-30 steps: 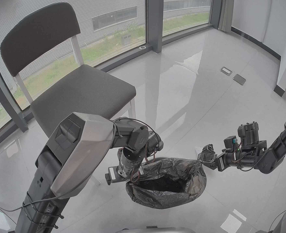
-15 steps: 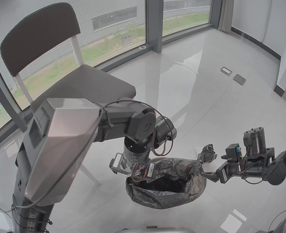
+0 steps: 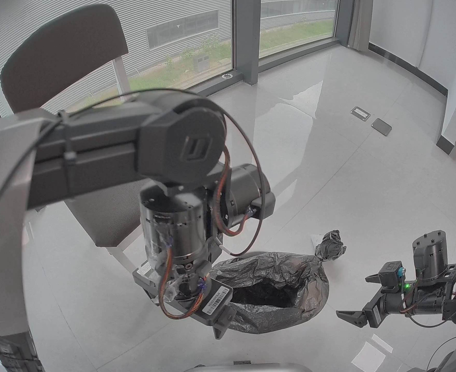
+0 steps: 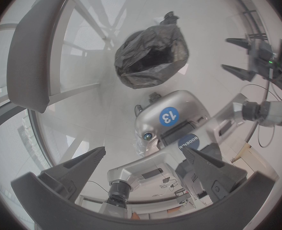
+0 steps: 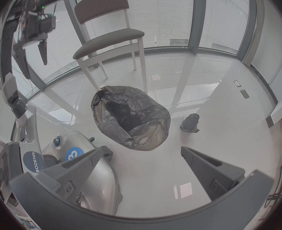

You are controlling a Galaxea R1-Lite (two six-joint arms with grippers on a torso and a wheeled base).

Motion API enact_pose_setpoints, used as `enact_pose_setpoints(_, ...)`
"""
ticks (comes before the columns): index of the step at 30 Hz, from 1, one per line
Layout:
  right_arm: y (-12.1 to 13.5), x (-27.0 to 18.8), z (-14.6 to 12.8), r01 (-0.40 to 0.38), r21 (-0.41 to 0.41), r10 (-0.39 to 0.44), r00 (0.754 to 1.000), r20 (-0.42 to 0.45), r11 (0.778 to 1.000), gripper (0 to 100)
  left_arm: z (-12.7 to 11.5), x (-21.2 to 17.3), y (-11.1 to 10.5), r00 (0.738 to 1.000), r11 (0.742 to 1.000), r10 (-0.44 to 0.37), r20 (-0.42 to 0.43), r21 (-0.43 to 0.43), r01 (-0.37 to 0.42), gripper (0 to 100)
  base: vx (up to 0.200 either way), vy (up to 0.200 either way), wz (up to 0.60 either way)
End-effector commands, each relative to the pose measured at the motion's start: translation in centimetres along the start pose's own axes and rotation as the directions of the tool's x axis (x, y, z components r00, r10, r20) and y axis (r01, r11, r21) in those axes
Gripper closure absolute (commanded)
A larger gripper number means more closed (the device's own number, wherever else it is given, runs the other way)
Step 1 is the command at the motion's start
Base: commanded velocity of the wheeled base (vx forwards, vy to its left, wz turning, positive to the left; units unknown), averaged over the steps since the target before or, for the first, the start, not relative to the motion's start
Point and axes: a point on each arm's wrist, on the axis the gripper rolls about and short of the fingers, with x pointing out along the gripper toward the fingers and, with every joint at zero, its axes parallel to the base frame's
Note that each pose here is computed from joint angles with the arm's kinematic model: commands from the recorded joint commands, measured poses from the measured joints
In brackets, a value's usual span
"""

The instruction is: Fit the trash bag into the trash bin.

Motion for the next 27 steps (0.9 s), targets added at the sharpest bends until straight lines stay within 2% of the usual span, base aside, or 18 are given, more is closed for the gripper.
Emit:
enact_pose_setpoints(1,0.1,-0.4,0.1,0.001,-0.016,-0.001,1.0,0.016,1.0,0,-5.5,-7.2,0.2,0.92,0.986,-0.165,0.355,0.09,0.143,0,0.0,0.0,0.0)
enact_pose_setpoints(2,0.1,-0.4,0.0,0.001,-0.016,-0.001,1.0,0.017,1.0,0,-5.6,-9.0,0.3,0.832,0.976,-0.218,0.511,0.112,0.186,0,0.0,0.0,0.0)
enact_pose_setpoints(3,0.2,-0.5,-0.1,0.001,-0.016,-0.001,1.0,0.014,1.0,0,-6.4,-11.6,0.8,0.693,0.962,-0.269,0.669,0.149,0.229,0,0.0,0.0,0.0)
enact_pose_setpoints(5,0.2,-0.6,-0.3,-0.001,-0.015,0.001,1.0,0.007,1.0,0,-9.0,-16.1,2.1,0.371,0.939,-0.309,0.876,0.22,0.263,0,0.0,0.0,0.0)
enact_pose_setpoints(8,0.2,-0.6,-0.4,0.0,-0.013,0.0,1.0,0.007,1.0,0,-9.0,-12.7,2.1,0.263,0.958,-0.235,0.936,0.176,0.228,0,0.0,0.0,0.0)
enact_pose_setpoints(9,0.1,-0.6,-0.3,0.004,-0.01,-0.004,1.0,0.008,1.0,0,-8.9,-11.8,1.8,0.205,0.959,-0.218,0.954,0.171,0.226,0,0.0,0.0,0.0)
enact_pose_setpoints(11,0.0,-0.4,-0.1,0.007,-0.008,-0.007,1.0,0.011,1.0,0,-8.4,-11.0,1.6,0.191,0.964,-0.191,0.963,0.147,0.221,0,0.0,0.0,0.0)
enact_pose_setpoints(14,-0.2,-0.1,0.6,0.012,-0.01,-0.012,1.0,0.025,1.0,0,-8.0,-10.8,1.6,0.196,0.965,-0.183,0.963,0.138,0.222,0,0.0,0.0,0.0)
enact_pose_setpoints(17,-0.3,0.9,1.2,0.014,-0.009,-0.014,1.0,0.021,1.0,0,-7.5,-10.0,1.6,0.228,0.969,-0.169,0.959,0.119,0.218,0,0.0,0.0,0.0)
enact_pose_setpoints(19,-0.5,2.0,2.1,0.018,-0.008,-0.018,1.0,0.023,1.0,0,-6.6,-8.7,2.1,0.272,0.972,-0.146,0.951,0.088,0.216,0,0.0,0.0,0.0)
enact_pose_setpoints(21,-0.8,3.0,3.0,0.022,-0.011,-0.022,0.999,0.037,1.0,0,-5.5,-7.6,2.1,0.302,0.974,-0.133,0.944,0.068,0.214,0,0.0,0.0,0.0)
enact_pose_setpoints(23,-1.1,3.5,3.7,0.026,-0.015,-0.025,0.999,0.049,1.0,0,-5.0,-7.3,2.0,0.307,0.973,-0.134,0.942,0.066,0.221,0,0.0,0.0,0.0)
enact_pose_setpoints(25,-1.7,5.2,5.7,0.036,-0.02,-0.034,0.995,0.092,0.999,0,-3.6,-6.2,1.6,0.309,0.966,-0.131,0.942,0.05,0.255,0,0.0,0.0,0.0)
enact_pose_setpoints(27,-2.1,6.8,6.7,0.04,-0.046,-0.035,0.994,0.106,0.998,0,-2.6,-5.6,1.7,0.295,0.966,-0.121,0.948,0.044,0.254,0,0.0,0.0,0.0)
